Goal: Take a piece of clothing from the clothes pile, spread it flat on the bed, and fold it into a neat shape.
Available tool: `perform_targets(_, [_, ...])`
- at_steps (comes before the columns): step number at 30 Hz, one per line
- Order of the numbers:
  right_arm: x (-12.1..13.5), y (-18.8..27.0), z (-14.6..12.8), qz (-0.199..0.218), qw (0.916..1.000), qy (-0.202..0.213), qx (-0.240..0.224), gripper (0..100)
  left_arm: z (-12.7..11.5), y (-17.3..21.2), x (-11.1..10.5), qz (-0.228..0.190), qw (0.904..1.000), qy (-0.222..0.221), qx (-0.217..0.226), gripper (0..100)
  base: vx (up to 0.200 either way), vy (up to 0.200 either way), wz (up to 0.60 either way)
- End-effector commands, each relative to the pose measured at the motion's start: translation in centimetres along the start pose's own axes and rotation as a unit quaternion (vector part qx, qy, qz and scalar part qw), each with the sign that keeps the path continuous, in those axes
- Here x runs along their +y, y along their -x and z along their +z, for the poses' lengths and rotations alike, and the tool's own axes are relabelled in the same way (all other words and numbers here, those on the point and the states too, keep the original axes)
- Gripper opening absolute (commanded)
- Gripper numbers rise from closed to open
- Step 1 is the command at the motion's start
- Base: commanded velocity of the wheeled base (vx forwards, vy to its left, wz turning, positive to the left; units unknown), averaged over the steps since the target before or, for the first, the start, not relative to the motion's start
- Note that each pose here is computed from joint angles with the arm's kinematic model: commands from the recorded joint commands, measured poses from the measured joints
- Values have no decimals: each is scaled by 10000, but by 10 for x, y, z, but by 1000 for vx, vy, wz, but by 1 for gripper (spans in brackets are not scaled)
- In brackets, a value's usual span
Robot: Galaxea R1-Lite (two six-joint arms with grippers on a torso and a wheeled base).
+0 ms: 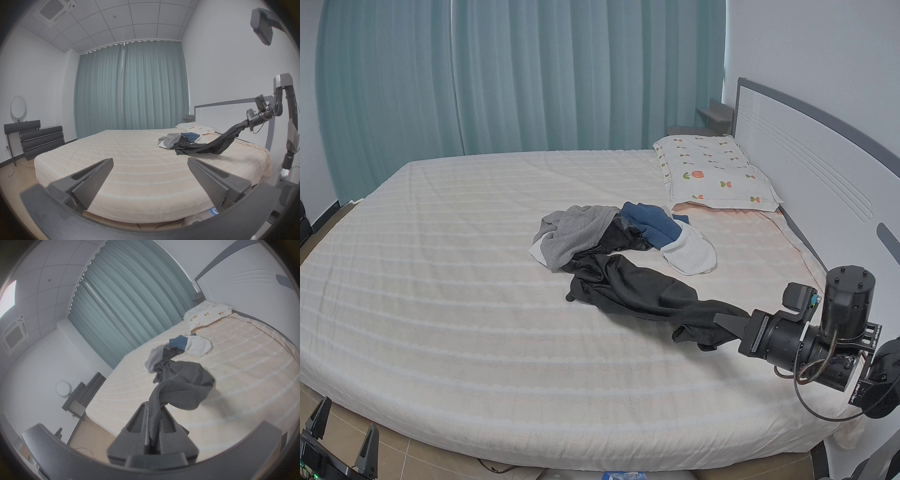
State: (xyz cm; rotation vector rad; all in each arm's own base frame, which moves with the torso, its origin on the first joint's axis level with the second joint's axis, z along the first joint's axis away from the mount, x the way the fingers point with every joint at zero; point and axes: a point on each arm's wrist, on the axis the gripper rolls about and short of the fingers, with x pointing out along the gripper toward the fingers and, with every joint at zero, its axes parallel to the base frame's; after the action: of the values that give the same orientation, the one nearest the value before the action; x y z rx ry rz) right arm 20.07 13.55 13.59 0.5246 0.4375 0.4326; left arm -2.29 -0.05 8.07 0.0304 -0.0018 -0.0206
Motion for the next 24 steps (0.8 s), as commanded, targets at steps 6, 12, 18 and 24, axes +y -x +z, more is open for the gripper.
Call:
perform_targets(6, [12,22,16,386,9985,-27,-400,0,135,-21,4,-97,9899,1206,-745,100,0,0,0])
perform_targets(12, [15,21,18,545,9974,-45,-472,0,108,-74,-1,-1065,9907,263,807,100,0,0,0])
perform_targets(18, [18,24,26,765,9936,-63,-832,0,88,-120,-16,-1648,9654,212,2008,100,0,0,0])
perform_targets(24, [18,26,31,797,9920,-78,-977,0,66,-163,-35,-1989,9395,107,2787,100,0,0,0])
